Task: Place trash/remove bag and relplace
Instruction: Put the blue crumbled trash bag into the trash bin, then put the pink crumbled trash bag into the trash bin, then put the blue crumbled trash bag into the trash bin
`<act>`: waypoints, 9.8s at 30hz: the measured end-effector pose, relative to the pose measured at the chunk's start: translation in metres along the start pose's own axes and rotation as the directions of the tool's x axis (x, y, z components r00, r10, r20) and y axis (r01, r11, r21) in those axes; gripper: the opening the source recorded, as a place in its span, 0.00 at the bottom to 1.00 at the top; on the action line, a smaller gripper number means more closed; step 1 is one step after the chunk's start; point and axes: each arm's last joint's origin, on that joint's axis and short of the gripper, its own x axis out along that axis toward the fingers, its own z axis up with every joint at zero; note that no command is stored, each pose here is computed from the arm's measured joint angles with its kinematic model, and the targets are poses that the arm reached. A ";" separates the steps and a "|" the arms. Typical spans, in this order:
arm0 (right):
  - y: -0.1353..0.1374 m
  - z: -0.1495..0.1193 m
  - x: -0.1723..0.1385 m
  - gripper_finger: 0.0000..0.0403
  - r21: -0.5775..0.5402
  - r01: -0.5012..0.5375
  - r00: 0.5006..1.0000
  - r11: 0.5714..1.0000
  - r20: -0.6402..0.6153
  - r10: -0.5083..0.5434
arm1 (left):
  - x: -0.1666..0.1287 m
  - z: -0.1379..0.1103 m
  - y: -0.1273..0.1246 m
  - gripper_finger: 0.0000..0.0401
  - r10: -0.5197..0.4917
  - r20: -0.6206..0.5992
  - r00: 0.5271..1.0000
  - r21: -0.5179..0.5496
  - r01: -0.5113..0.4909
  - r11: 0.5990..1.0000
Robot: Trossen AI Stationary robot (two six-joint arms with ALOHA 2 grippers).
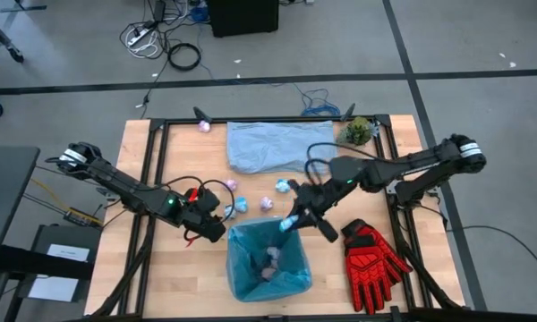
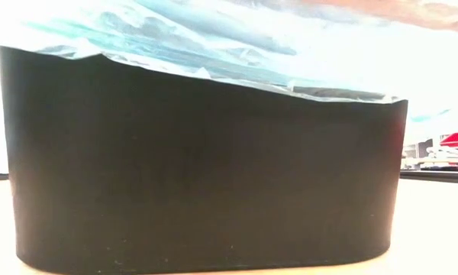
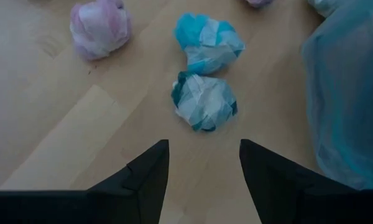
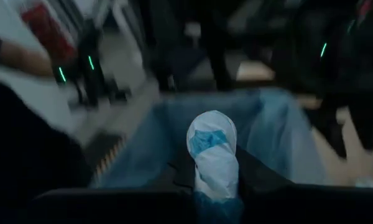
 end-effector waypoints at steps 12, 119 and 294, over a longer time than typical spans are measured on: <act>0.009 0.001 0.019 0.47 -0.092 -0.001 0.998 0.996 -0.055 -0.004 | -0.002 -0.002 -0.006 0.43 -0.056 0.004 0.998 -0.010 0.056 0.998; -0.082 0.077 -0.207 0.51 0.071 0.572 0.754 0.817 0.348 -0.557 | 0.114 0.161 0.287 0.58 0.510 0.044 0.859 -0.603 -0.384 0.699; -0.053 0.000 -0.104 0.00 -0.238 0.041 0.969 0.970 0.245 0.019 | -0.094 0.167 0.025 0.40 -0.237 0.335 0.912 0.186 0.182 0.965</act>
